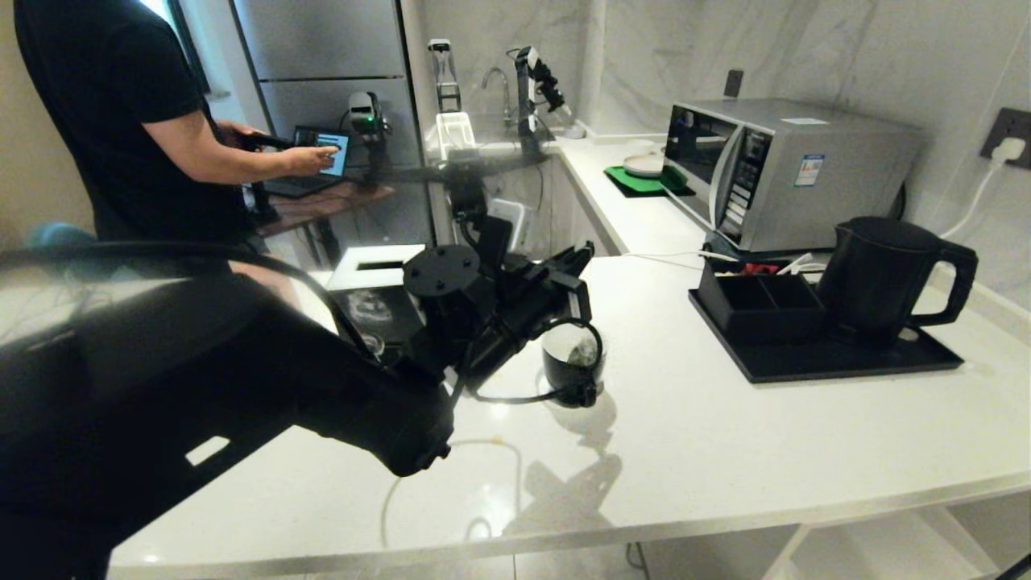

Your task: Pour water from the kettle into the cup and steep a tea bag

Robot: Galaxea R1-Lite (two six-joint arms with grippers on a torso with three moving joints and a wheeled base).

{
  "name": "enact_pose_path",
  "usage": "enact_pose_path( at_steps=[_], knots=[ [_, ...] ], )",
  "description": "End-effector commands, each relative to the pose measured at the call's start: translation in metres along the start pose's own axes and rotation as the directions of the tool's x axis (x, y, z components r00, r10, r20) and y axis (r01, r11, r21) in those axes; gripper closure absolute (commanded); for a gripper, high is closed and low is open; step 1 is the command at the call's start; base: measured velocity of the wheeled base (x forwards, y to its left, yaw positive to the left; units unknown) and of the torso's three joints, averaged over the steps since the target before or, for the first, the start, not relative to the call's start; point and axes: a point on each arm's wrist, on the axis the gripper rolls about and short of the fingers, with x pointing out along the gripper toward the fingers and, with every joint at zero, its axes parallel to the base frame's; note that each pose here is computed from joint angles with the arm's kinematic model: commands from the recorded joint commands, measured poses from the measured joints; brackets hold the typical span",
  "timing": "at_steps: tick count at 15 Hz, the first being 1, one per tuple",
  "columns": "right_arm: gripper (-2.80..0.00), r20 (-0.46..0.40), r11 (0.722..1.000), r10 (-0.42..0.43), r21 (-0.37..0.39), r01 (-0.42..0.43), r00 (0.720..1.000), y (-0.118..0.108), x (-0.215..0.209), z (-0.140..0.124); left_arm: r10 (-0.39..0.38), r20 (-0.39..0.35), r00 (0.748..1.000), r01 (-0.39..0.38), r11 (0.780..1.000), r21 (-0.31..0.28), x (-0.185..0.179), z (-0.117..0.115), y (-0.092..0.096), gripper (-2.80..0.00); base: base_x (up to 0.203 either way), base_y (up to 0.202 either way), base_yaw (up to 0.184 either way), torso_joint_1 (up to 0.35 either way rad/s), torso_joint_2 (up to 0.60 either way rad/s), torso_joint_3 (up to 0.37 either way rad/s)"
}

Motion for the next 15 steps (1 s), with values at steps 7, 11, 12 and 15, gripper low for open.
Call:
enact_pose_path(
  at_steps=[7, 11, 12, 15],
  knots=[
    [0.00, -0.001, 1.000, 0.000, 0.000, 0.000, 1.000, 0.000, 0.000, 0.000, 0.003, -0.003, 1.000, -0.003, 1.000, -0.001, 0.010, -0.019, 0.003, 0.00, 0.000, 0.000, 0.000, 0.000, 0.00, 0.000],
    [0.00, -0.001, 1.000, 0.000, 0.001, 0.000, 1.000, 0.000, 0.000, 0.000, 0.026, -0.024, 0.999, -0.026, 1.000, -0.003, 0.011, -0.031, 0.005, 0.00, 0.000, 0.000, 0.000, 0.000, 0.00, 0.000],
    [0.00, -0.001, 1.000, 0.000, 0.000, 0.000, 1.000, 0.000, 0.000, 0.000, 0.027, -0.024, 0.999, -0.027, 1.000, -0.003, 0.011, -0.033, 0.006, 0.00, 0.000, 0.000, 0.000, 0.000, 0.00, 0.000],
    [0.00, -0.001, 1.000, 0.000, 0.000, 0.000, 1.000, 0.000, 0.000, 0.000, 0.027, -0.039, 0.999, -0.027, 1.000, -0.003, 0.012, -0.044, 0.006, 0.00, 0.000, 0.000, 0.000, 0.000, 0.00, 0.000]
  ],
)
